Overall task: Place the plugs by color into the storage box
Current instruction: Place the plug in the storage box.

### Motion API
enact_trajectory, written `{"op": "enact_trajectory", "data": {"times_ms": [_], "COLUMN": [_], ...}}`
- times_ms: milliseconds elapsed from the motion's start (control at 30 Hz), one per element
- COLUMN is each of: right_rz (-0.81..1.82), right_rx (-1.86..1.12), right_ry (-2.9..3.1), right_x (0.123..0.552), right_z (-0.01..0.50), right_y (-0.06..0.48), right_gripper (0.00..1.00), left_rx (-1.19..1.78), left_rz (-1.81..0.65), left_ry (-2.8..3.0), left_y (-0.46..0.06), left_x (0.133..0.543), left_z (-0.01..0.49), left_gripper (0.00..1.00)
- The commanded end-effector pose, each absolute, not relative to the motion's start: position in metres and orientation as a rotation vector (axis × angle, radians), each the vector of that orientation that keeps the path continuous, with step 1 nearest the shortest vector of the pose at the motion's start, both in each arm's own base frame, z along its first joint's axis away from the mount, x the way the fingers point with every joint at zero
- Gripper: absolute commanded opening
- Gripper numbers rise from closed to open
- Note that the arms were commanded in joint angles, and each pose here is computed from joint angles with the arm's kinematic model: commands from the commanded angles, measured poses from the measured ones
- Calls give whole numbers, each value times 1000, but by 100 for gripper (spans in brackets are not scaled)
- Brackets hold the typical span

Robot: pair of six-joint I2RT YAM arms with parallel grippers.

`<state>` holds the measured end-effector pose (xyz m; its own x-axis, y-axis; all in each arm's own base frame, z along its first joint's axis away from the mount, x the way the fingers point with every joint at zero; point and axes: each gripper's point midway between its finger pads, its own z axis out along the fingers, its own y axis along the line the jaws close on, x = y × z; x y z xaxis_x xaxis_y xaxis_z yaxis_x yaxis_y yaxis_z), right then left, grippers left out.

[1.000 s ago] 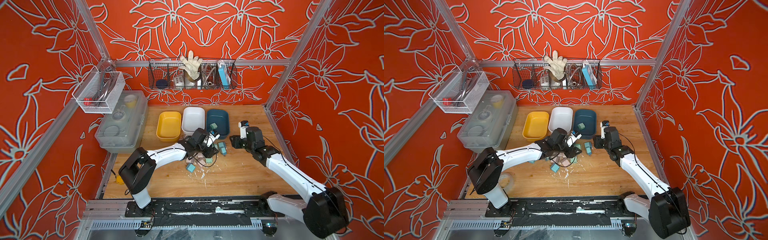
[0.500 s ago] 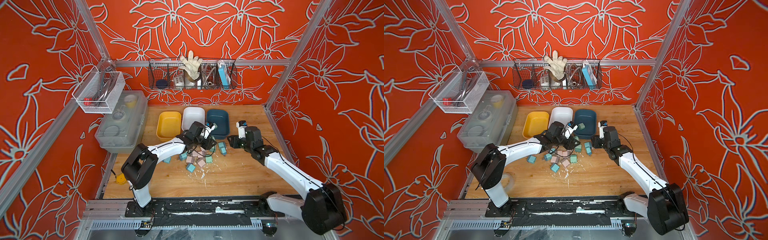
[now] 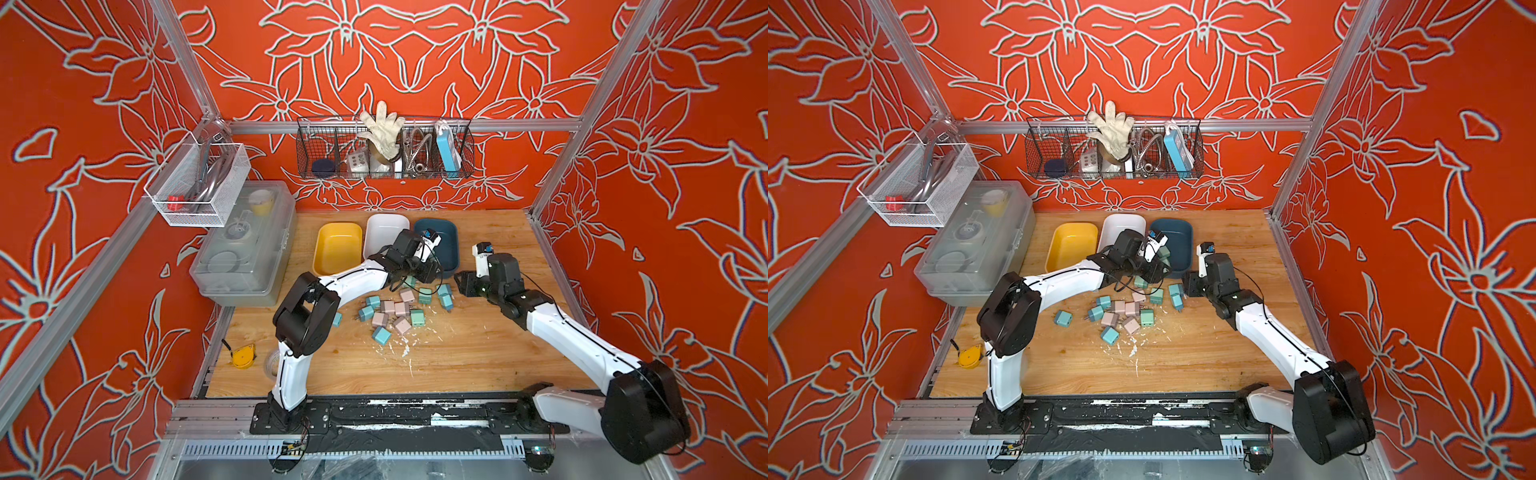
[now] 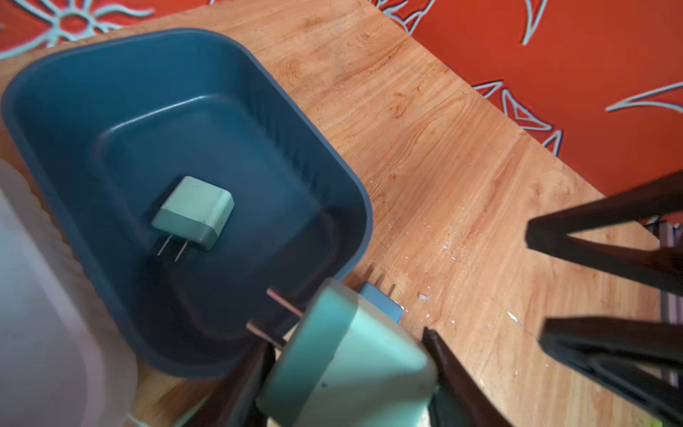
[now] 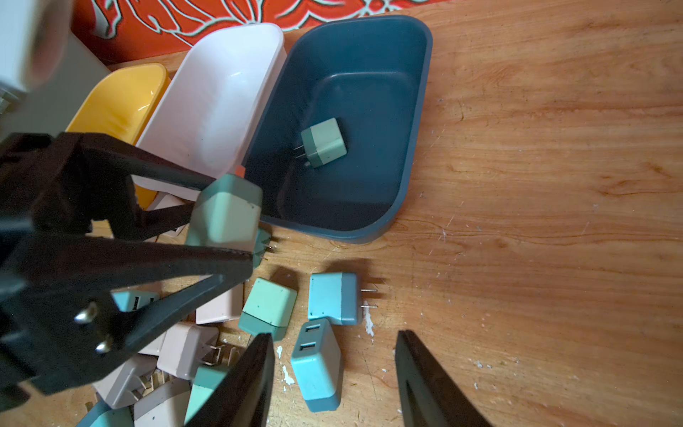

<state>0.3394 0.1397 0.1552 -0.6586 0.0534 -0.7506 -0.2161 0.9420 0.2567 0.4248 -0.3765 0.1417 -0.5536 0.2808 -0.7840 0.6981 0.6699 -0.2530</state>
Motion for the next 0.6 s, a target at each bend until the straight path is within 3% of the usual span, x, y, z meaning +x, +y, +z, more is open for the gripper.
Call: {"op": "enact_trajectory", "data": {"times_ms": [0,567], "right_rz": [381,353], "right_rx": [-86,-88], "right_ry": [2279,2286], "right_x": [339,337], "right_z": [146,150], "right_y": [135,132], "right_gripper": [57,57], "left_rx": [732,700], "left_rz": [-705,-710], "left_ry": [2148,2254], "left_y": [-380,-395], "left_x": [444,490], "left_z": [139,105], "left_gripper": [0,1]}}
